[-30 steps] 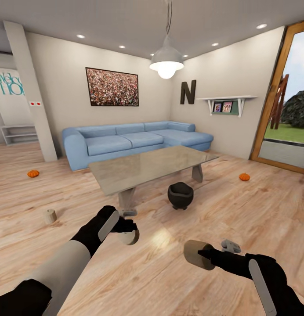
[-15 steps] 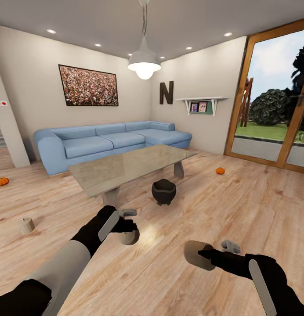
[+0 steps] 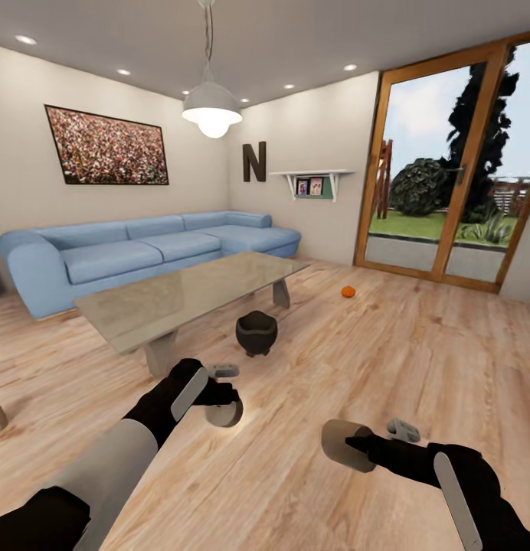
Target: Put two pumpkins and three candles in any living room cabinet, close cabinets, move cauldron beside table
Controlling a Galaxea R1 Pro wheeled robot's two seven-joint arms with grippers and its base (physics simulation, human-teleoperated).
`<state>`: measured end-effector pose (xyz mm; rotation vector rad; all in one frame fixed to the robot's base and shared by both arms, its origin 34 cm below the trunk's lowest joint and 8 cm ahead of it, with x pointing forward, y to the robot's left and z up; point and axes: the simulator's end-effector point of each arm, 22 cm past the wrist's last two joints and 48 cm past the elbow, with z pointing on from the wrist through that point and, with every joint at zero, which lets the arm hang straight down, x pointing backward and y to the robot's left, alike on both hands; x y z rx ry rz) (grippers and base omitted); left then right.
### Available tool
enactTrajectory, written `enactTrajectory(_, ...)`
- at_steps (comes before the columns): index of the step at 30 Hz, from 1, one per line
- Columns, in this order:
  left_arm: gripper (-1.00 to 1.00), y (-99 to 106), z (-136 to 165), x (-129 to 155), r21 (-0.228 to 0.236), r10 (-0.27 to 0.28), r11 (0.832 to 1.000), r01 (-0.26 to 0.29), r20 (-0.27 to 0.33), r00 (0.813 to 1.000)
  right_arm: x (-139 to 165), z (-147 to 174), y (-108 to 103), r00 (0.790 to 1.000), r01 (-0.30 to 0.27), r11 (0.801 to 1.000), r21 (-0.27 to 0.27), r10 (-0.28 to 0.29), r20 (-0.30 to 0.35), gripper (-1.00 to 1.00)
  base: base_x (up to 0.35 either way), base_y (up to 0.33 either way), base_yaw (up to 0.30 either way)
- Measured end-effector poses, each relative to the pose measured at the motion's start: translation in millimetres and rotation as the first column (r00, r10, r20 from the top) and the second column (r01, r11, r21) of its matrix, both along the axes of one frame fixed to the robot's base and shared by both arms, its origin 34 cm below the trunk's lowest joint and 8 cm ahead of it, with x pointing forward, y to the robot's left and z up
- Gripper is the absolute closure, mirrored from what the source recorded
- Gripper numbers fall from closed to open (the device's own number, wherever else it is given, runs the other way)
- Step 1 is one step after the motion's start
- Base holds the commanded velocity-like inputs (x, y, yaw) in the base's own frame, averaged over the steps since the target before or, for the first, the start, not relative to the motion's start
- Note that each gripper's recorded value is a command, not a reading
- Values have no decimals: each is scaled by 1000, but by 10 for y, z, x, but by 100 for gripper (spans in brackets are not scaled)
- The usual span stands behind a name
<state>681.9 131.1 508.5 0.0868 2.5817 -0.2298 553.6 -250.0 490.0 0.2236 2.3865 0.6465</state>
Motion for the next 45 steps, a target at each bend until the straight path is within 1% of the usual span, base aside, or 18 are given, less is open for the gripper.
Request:
enactTrajectory(3,100,-10,21,9,-1,-2,1000,2,5,1000,0,0,-4,1000,1,1000,0,-1,0,100,0,0,-291)
enactTrajectory(5,100,-38,115,36,-6,-7,1000,7,26,1000,1,21,-10,1000,3,1000,0,-3,4,100,0,0,-291)
enactTrajectory(7,100,-78,276,77,-12,-14,1000,14,62,998,2,62,-10,1000,4,1000,3,-4,12,100,0,0,-291)
enactTrajectory(10,100,-91,397,107,-12,-17,1000,18,79,997,14,123,-13,1000,5,1000,4,-5,15,100,0,0,-291)
enactTrajectory(17,100,-104,576,144,-11,-24,1000,25,78,997,33,195,-19,1000,7,1000,7,-7,-7,100,0,0,-291)
enactTrajectory(27,100,-101,796,200,-11,-24,1000,25,76,997,80,369,-34,1000,11,1000,4,-11,-21,100,0,0,-286)
enactTrajectory(35,100,-93,926,236,-12,-24,1000,24,65,998,110,470,-36,999,14,1000,5,-14,-41,100,-7,7,-252)
enactTrajectory(39,100,-97,989,248,-13,-25,1000,26,56,998,131,547,-23,999,14,1000,12,-13,-44,100,-94,162,-199)
enactTrajectory(45,100,-91,1110,279,-11,-25,1000,26,54,998,164,674,-18,999,14,1000,14,-13,-45,100,-128,241,-50)
